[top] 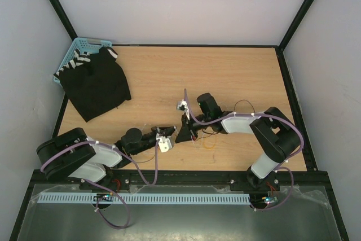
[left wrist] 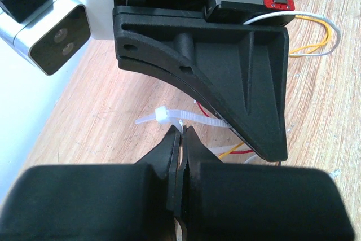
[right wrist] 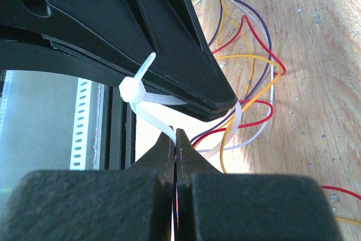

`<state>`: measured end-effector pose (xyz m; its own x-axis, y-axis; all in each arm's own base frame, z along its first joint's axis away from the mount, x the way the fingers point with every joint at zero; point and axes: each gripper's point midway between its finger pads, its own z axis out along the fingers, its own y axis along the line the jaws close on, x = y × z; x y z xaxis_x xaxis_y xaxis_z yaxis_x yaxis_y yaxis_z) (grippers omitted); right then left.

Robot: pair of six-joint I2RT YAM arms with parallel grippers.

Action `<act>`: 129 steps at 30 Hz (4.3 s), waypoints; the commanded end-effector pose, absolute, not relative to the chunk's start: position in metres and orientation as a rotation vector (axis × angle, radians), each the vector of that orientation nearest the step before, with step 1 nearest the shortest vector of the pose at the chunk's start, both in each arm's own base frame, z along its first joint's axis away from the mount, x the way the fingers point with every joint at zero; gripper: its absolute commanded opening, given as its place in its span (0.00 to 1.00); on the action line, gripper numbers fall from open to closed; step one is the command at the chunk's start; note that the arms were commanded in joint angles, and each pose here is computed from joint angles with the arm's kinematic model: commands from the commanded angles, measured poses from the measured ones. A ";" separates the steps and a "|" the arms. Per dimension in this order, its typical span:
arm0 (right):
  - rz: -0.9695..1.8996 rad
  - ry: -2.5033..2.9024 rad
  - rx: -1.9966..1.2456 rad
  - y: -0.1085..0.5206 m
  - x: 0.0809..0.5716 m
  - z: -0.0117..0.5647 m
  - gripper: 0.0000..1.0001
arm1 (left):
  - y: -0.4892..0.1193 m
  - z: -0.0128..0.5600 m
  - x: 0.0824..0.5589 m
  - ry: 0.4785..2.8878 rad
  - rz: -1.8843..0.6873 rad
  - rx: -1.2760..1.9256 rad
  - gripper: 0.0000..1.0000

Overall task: Zip-tie the wires
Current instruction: Tie the cable at the center of the board.

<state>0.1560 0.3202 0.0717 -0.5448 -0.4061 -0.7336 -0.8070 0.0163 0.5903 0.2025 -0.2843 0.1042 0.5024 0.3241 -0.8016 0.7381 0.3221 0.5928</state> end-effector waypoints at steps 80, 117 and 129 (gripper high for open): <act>1.475 1.973 -1.206 0.311 0.168 0.080 0.29 | -0.297 0.087 0.201 1.196 -0.445 1.215 0.00; 1.133 1.963 -1.039 0.302 0.215 0.138 0.65 | -0.292 0.080 0.207 1.262 -0.497 1.179 0.00; 1.281 2.110 -0.944 0.318 0.211 0.141 0.61 | -0.293 0.081 0.207 1.256 -0.499 1.180 0.00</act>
